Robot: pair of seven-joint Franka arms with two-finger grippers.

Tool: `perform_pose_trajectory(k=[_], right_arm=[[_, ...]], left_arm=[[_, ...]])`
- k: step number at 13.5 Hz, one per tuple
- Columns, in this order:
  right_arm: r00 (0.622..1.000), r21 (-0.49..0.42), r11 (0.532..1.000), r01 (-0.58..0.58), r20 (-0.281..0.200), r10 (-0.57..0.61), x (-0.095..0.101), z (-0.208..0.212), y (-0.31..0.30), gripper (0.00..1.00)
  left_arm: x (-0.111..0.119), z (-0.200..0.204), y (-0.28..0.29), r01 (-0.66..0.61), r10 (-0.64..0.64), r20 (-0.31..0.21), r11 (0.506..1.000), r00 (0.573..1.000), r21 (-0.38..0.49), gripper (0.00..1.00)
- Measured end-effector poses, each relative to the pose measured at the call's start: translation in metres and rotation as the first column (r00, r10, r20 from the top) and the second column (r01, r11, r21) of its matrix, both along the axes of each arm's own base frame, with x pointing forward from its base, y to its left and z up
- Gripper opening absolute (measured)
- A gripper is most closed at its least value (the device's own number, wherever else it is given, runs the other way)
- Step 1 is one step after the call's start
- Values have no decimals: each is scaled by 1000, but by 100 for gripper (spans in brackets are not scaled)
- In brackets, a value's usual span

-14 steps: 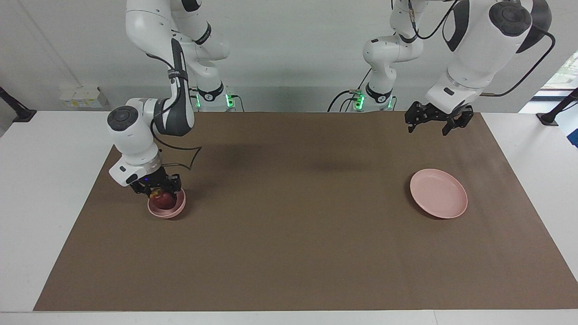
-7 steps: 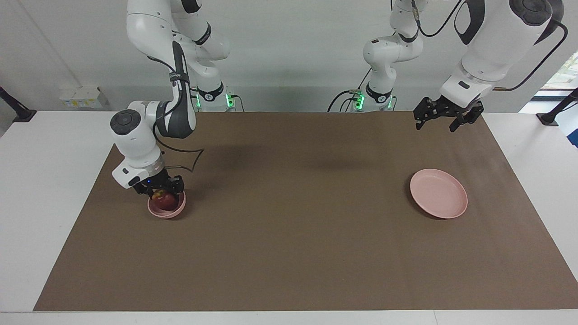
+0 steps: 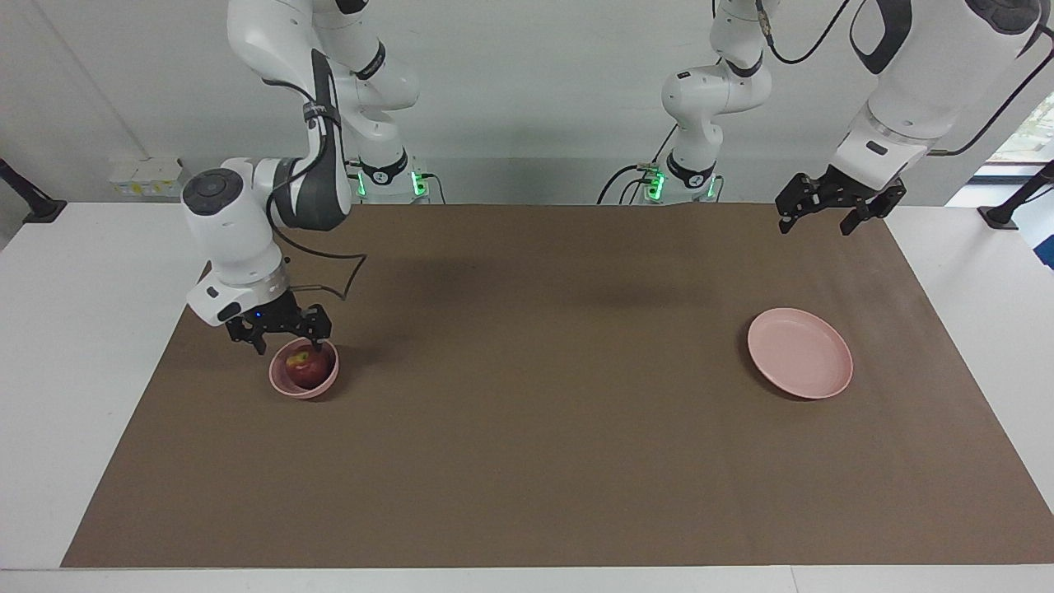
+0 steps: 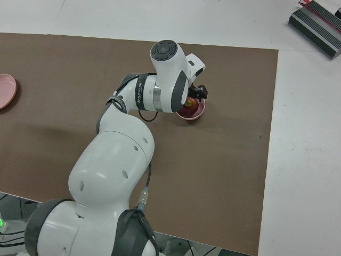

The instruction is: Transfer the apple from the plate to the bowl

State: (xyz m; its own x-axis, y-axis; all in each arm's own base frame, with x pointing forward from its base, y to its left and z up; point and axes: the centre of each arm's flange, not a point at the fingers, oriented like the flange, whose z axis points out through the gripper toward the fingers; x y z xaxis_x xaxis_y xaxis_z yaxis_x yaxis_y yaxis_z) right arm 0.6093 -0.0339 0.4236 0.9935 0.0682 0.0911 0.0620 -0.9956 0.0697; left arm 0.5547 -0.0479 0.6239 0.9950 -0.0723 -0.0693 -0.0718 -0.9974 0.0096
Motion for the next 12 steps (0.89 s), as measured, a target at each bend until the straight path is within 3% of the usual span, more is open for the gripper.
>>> perform_pose_trajectory(k=[6, 12], right_arm=[[1000, 6, 1000, -9, -2, 9, -32, 111, 30, 100], [999, 3, 1000, 1, -49, -1, -69, 204, 34, 100]], left_arm=[[-9, 18, 14, -27, 27, 29, 1000, 999, 3, 100], [-10, 19, 22, -41, 41, 27, 999, 999, 3, 100]])
